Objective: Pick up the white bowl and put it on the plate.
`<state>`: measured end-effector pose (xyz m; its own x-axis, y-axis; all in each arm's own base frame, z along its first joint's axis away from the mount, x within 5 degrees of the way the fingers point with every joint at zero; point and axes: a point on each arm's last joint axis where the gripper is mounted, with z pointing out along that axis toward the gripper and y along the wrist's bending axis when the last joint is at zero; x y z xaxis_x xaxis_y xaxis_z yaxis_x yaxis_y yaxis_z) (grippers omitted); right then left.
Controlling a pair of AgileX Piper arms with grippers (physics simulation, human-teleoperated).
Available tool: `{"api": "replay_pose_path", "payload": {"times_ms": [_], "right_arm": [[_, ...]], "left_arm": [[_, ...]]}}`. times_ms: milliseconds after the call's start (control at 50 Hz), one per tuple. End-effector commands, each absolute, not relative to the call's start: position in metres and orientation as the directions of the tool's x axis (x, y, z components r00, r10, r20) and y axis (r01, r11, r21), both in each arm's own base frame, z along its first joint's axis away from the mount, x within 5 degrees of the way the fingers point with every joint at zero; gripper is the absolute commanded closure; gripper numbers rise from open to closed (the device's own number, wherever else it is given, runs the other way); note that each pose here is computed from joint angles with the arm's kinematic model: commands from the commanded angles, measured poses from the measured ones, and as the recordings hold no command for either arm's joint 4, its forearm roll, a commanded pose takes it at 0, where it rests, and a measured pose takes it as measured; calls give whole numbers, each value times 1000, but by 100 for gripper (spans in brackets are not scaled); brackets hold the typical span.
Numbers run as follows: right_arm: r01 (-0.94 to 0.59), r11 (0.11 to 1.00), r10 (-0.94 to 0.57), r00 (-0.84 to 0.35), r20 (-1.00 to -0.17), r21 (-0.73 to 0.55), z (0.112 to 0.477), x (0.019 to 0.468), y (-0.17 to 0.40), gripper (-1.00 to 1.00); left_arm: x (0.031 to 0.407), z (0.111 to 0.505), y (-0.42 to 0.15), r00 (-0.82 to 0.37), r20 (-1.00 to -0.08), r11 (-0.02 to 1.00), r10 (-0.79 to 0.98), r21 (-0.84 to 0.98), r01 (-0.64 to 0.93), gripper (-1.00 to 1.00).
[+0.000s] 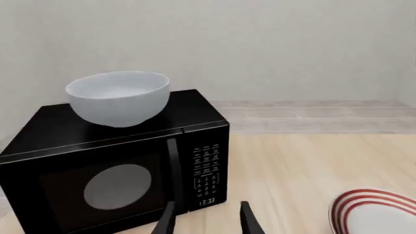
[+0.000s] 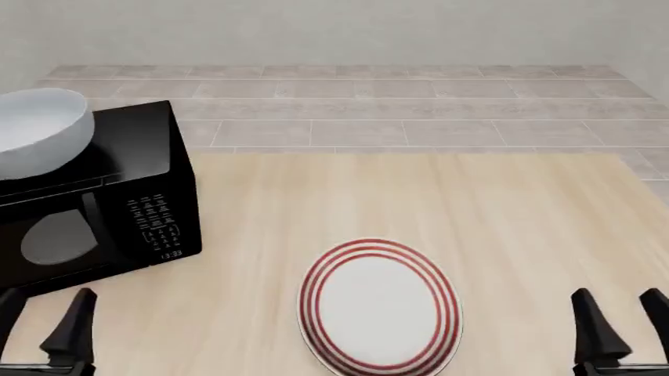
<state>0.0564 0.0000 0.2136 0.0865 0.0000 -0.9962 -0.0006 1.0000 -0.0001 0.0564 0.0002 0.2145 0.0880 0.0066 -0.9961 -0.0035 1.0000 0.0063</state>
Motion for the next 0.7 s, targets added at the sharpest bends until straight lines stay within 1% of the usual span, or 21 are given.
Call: {"api": "replay_pose_path", "payload": {"times_ms": [20,180,220,260,280,440,500,540,620,660,680,700], "right_arm": [[0,1000,0,86,-996,0,214,57,0,-100],[0,1000,0,86,-996,0,215,56,0,-100],[0,1000,0,86,-996,0,215,56,0,-100],[0,1000,0,86,-996,0,215,56,0,-100],[0,1000,0,86,-996,0,215,56,0,-100],[0,1000,0,86,-996,0,216,57,0,-100],[0,1000,0,86,-996,0,215,57,0,-100],[0,1000,0,86,-996,0,216,57,0,-100],[0,1000,0,85,-996,0,215,57,0,-100],[0,1000,0,85,-996,0,215,57,0,-100],[0,1000,0,85,-996,0,215,57,0,-100],[0,1000,0,85,-996,0,215,57,0,-100]], "left_arm": [[58,216,0,77,-997,1000,-1,-1,3,-100],[60,214,0,70,-998,1000,-4,-4,6,-100],[63,213,-1,59,-998,1000,-29,-28,14,-100],[65,222,-1,58,-998,999,-28,-26,18,-100],[64,215,-1,59,-998,999,-26,-25,20,-100],[62,214,-1,63,-998,1000,-18,-17,11,-100],[67,214,0,44,-999,1000,-28,-28,0,-100],[79,212,2,-6,-999,999,-35,-35,-23,-100],[65,238,1,43,-998,999,-42,-43,-21,-100],[68,245,2,29,-999,999,24,23,-37,-100],[67,258,1,27,-1000,1000,15,15,-12,-100],[67,259,1,27,-1000,1000,15,15,-12,-100]]}}
